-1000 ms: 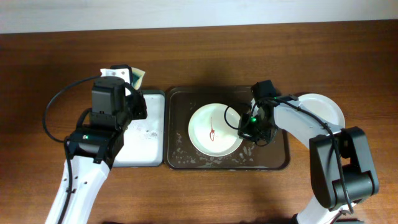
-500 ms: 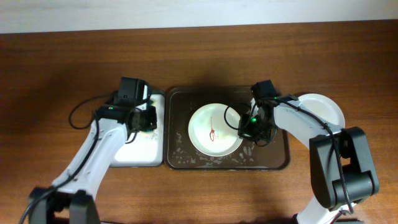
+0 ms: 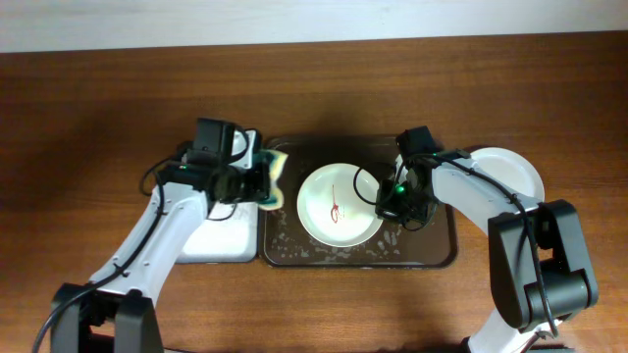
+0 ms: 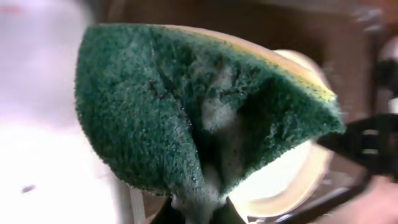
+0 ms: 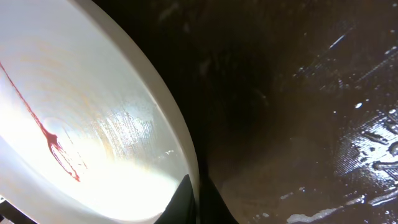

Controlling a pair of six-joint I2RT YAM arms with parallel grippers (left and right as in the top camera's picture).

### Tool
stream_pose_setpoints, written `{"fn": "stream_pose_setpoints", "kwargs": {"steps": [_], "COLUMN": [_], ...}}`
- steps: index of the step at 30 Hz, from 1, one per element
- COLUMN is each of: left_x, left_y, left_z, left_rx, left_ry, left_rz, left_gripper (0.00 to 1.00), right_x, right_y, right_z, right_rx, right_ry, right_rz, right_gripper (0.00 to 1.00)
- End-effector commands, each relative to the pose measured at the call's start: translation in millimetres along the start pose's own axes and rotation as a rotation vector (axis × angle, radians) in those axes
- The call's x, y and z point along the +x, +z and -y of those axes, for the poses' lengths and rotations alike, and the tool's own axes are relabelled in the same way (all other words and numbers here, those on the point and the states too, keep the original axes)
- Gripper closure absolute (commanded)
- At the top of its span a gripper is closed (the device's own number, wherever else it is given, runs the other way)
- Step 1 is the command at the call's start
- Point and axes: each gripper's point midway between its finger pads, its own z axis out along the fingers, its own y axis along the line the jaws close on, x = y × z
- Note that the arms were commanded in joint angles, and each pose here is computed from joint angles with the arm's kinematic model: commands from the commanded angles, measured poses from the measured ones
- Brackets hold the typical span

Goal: Clean dirty plates on tray and stack at the side
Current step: 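Scrub the held plate with the sponge in the left gripper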

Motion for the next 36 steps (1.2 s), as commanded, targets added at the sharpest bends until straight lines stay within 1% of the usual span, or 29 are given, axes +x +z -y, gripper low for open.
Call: {"fn": "stream_pose_setpoints", "kwargs": {"steps": [1, 3, 5, 10, 12, 15, 20, 22, 26, 28, 29, 31, 33, 36], "left_x": [3, 10, 16, 28, 31, 43, 61, 63, 59, 49, 37, 24, 18, 27], "left_y": [13, 29, 43, 77, 86, 105, 127, 132, 134, 131, 127, 122, 119, 121], "left_z": [43, 53, 63, 95, 101, 97, 104, 99, 71, 52, 38, 28, 24, 25], "left_rx": [0.129, 0.139, 0.150, 0.197, 0.201, 0.125, 0.104, 0.056, -0.115, -0.226, -0.314, -0.386, -0.418, -0.399], "left_ry": [-0.062, -0.096, -0.095, -0.015, 0.009, 0.038, 0.080, 0.094, 0.104, 0.110, 0.118, 0.124, 0.126, 0.125], "left_rz": [-0.037, -0.068, -0.087, -0.105, -0.104, -0.108, -0.138, -0.125, -0.073, -0.018, 0.044, 0.111, 0.141, 0.099], "left_gripper": [1.00, 1.00, 1.00, 1.00, 1.00, 1.00, 1.00, 1.00, 1.00, 1.00, 1.00, 1.00, 0.99, 0.99], "right_x": [10, 10, 10, 10, 10, 10, 10, 10, 11, 11, 11, 11, 12, 13], "right_y": [10, 10, 10, 10, 10, 10, 10, 10, 10, 10, 10, 10, 10, 10], "right_z": [11, 11, 11, 11, 11, 11, 11, 11, 11, 11, 11, 11, 11, 12], "right_rx": [0.040, 0.040, 0.040, 0.041, 0.041, 0.041, 0.041, 0.041, 0.042, 0.042, 0.042, 0.042, 0.043, 0.044], "right_ry": [-0.004, -0.004, -0.004, -0.010, -0.010, -0.010, -0.010, -0.010, -0.009, -0.009, -0.009, -0.009, -0.008, -0.012], "right_rz": [-0.036, -0.036, -0.036, -0.038, -0.038, -0.038, -0.038, -0.039, -0.041, -0.041, -0.041, -0.041, -0.044, -0.047], "right_gripper": [0.96, 0.96, 0.96, 0.96, 0.96, 0.96, 0.96, 0.96, 0.96, 0.96, 0.96, 0.96, 0.96, 0.96]}}
